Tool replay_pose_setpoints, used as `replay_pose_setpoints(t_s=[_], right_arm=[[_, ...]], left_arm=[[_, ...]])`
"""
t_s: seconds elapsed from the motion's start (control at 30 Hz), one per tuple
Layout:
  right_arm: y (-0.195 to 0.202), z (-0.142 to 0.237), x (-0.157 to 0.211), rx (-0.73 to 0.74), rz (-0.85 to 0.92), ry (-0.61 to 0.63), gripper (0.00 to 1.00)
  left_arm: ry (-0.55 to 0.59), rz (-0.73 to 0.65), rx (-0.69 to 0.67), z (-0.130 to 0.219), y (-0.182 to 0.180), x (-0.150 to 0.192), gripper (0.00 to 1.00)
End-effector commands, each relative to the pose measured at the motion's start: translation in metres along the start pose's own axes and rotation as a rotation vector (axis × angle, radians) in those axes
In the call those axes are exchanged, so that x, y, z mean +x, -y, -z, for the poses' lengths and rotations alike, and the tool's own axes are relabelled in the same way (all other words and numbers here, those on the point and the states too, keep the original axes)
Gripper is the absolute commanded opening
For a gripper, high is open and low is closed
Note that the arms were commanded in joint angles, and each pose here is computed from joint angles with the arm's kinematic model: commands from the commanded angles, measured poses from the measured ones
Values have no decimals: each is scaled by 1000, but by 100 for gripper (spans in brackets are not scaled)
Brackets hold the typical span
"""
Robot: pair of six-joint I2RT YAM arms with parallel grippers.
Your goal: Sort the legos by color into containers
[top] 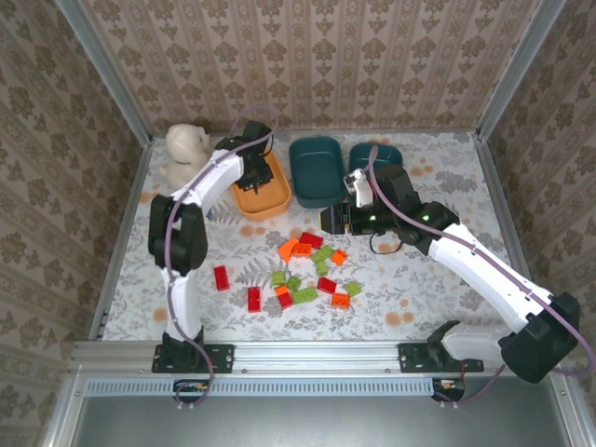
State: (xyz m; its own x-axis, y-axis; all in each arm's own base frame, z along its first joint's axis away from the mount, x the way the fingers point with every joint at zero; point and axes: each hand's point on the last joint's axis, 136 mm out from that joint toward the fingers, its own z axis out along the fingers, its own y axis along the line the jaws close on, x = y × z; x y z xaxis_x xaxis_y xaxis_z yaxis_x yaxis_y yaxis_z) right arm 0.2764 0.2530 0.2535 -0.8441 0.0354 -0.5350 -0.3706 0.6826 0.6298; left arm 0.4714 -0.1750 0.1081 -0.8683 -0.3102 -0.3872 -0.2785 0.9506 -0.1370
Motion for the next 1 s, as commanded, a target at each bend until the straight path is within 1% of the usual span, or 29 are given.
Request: replay_pose_setpoints(t_s=[0.0, 0.07, 0.2, 0.33, 0.43, 0.5, 0.57, 0.77, 0.87, 0.97], right_arm=[[-5, 0, -19, 7, -18, 46, 66], [-4, -3, -22, 12, -28, 41, 67], [2, -10, -21, 34, -42, 26, 66], [15, -13, -14, 92, -55, 1, 66], [24, -14, -10, 128, -61, -7, 66], [31, -14, -1, 159, -71, -35, 66], [36, -13, 2, 180, -74, -43, 66], [46, -9, 12, 228, -61, -63, 66], [48, -5, 12, 250, -46, -63, 66], [49, 0, 12, 268, -28, -61, 65]], left_arm=[[-43, -42, -13, -16, -2, -11, 22], [-63, -13, -29, -27, -8, -15, 23], [-103, 7, -7, -50, -5, -14, 25], [-160, 10, 0, -67, -3, -2, 29], [-185, 21, -3, -72, -4, 4, 33], [-191, 22, -3, -71, -5, 6, 37], [-194, 24, -4, -69, -5, 6, 45], [-170, 21, 15, -53, -2, -3, 56], [-137, 23, 42, -36, 3, -13, 60], [-81, 28, 88, -9, 12, -27, 64]])
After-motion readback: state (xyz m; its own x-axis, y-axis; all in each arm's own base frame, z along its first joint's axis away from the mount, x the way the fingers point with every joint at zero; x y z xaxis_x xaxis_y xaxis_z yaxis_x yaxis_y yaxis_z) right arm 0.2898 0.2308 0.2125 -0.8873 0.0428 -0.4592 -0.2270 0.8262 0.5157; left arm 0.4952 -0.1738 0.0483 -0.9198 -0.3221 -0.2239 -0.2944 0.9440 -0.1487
